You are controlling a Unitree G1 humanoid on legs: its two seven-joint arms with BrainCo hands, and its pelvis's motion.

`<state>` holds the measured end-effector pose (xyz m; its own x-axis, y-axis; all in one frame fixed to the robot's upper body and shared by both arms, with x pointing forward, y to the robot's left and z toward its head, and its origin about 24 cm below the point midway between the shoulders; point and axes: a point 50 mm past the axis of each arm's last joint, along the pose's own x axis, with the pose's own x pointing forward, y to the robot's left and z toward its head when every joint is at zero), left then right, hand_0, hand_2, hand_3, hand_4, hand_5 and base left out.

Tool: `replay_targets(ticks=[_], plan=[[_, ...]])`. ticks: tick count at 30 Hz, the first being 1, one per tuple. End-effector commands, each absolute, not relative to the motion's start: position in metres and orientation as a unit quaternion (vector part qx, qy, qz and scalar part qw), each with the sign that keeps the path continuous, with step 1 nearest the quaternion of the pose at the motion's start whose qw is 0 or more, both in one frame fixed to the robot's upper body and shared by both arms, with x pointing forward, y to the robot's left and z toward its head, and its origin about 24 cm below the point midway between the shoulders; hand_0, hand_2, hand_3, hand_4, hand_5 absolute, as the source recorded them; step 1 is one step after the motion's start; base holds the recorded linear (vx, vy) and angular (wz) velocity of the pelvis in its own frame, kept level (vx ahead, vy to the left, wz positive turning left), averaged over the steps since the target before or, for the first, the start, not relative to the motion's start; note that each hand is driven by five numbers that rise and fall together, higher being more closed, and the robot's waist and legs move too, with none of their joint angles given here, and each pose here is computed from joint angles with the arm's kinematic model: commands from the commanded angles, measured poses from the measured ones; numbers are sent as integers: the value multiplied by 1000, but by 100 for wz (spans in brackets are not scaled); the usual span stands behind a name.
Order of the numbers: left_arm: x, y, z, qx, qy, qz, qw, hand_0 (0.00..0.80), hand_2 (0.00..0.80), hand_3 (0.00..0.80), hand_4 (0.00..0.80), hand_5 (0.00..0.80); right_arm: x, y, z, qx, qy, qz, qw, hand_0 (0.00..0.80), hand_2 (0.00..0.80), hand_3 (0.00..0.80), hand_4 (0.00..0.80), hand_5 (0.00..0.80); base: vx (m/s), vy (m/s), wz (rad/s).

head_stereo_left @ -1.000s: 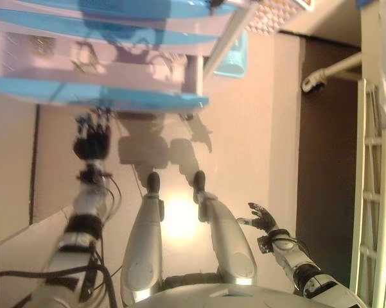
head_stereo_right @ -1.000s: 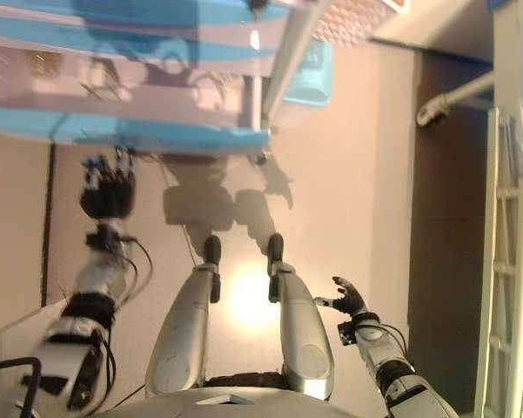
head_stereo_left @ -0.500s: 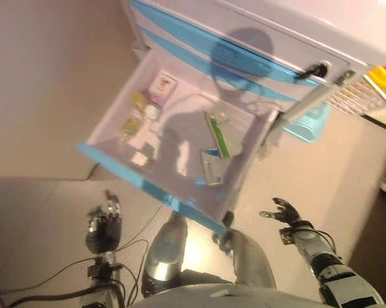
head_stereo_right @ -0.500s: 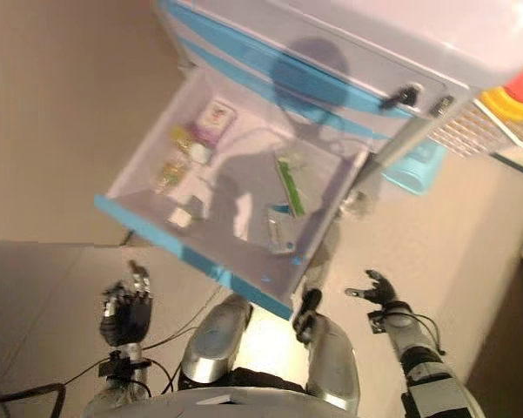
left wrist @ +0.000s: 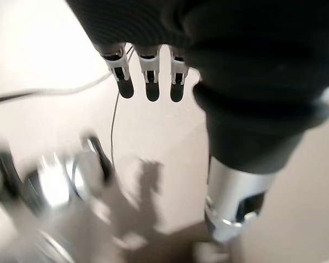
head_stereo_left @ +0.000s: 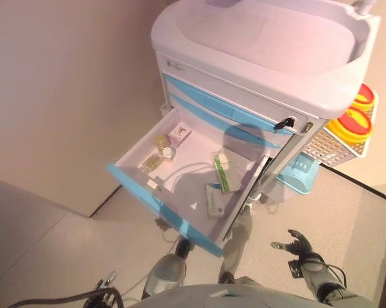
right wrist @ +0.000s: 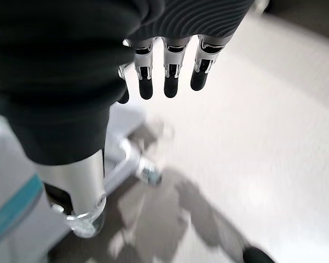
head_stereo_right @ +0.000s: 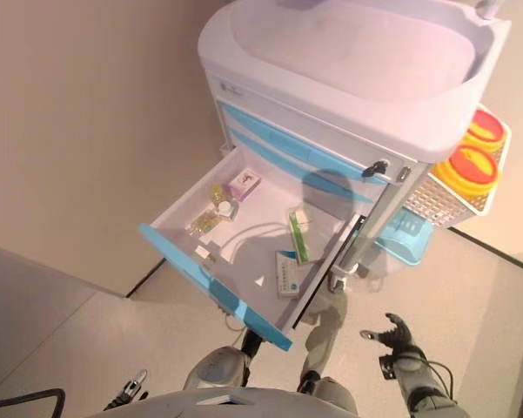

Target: Open the drawer and pick up the medicine

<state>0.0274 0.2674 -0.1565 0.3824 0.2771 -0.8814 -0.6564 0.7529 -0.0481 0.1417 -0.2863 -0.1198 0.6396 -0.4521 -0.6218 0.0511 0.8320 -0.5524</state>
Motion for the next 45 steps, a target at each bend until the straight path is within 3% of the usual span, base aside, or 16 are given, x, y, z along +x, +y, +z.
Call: replay_targets(ticks=[1,9,17,34,45], plan=[[42,272,-151,-37,493,226,839,0,0,0,0,0,190,-278,-71,-302,207,-168,915,0,0,0,0,0,-4,29,-31],[39,239,-162,111,545,47,829,0,0,0,0,0,222,-213,51,-362,-184,4,914,0,0,0,0,0,5,41,-49],[67,232,-160,88,518,37,850,0,0,0,0,0,229,-153,121,-389,-380,165,823,0,0,0,0,0,6,13,-5],[72,249,-157,94,541,68,833,0,0,0,0,0,312,-109,99,-574,-278,258,726,0,0,0,0,0,-17,9,26],[75,260,-152,107,529,67,839,0,0,0,0,0,351,-113,71,-616,-146,234,738,0,0,0,0,0,-4,-22,34]])
